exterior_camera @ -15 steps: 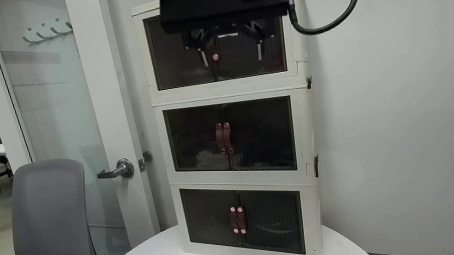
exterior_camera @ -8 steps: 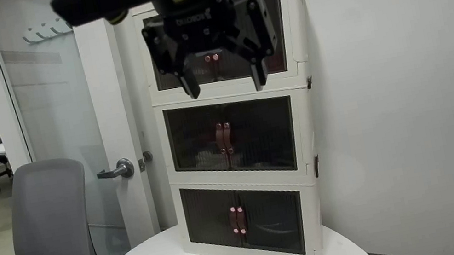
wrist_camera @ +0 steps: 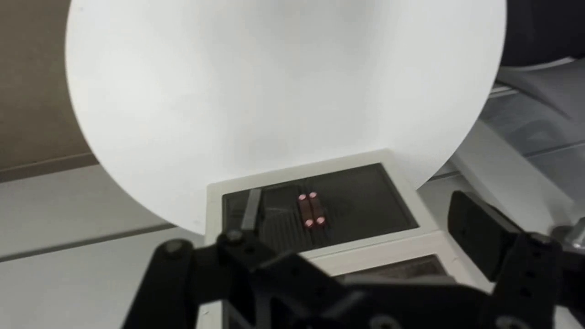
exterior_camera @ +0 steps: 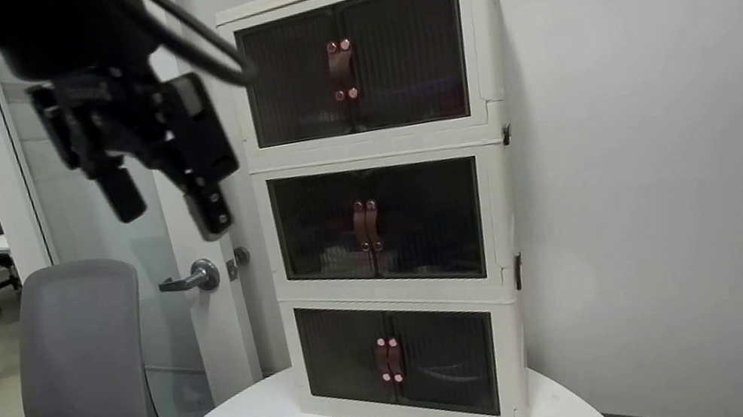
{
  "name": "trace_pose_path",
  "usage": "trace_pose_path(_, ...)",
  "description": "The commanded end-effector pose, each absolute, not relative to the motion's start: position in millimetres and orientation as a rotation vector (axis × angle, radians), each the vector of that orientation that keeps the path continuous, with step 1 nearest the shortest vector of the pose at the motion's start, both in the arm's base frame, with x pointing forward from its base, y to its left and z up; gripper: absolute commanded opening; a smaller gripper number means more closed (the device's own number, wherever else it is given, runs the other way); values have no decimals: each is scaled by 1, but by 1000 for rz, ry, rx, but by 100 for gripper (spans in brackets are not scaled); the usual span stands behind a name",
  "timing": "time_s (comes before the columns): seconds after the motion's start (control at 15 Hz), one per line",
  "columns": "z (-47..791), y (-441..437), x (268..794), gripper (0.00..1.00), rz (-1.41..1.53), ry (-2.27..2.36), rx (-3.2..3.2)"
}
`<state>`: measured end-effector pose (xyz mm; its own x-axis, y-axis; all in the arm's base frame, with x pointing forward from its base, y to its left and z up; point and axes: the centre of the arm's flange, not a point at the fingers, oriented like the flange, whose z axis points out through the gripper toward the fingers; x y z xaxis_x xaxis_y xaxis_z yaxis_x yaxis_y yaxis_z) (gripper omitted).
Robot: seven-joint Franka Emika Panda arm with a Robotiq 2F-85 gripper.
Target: Close the open upper cabinet
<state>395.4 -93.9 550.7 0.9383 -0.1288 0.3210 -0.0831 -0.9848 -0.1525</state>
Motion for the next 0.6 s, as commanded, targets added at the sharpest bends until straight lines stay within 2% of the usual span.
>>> trace_pose_path(0.0, 555, -63, 358, 100, -374, 34, -2834)
trace_pose_path(0.07, 551, -74, 380, 100, -418, 93, -2897)
trace_pose_path(0.53, 553, -64, 366, 100, -386, 46, -2853)
